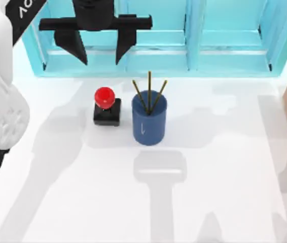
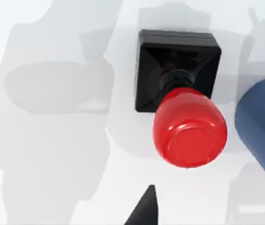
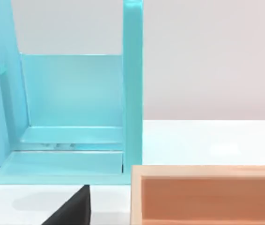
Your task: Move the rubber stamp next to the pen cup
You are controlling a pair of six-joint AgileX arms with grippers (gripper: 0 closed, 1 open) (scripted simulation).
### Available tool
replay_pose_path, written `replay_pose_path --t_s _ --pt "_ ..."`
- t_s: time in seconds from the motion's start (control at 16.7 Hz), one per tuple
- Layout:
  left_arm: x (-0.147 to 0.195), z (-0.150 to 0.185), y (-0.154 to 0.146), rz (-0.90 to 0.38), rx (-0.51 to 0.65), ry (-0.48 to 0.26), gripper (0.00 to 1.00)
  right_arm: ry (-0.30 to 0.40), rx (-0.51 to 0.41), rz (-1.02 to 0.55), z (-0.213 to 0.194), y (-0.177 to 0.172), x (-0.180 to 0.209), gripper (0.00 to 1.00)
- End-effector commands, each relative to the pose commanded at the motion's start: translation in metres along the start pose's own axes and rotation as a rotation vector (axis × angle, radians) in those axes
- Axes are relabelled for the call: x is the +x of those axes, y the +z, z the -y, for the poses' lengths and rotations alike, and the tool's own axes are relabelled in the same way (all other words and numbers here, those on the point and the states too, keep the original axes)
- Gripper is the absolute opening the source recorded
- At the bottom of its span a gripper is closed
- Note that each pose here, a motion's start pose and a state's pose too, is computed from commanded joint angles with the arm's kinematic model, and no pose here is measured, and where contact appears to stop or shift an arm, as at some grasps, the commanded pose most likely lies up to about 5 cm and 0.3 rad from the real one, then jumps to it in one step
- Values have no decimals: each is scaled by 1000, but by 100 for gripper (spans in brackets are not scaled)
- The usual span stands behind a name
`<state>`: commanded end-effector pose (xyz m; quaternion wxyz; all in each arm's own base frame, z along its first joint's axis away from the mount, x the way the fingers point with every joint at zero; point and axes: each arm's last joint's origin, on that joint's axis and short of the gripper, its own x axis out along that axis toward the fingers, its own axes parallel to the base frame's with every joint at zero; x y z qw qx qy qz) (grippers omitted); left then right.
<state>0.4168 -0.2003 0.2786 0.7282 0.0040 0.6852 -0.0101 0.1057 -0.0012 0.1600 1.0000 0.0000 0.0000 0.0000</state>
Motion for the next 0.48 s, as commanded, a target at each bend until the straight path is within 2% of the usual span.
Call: replay_pose_path --t_s 0.12,0.48 --pt "0 0 0 0 0 0 98 0 0 0 0 0 0 100" --pt "0 0 0 0 0 0 100 0 0 0 0 0 0 100"
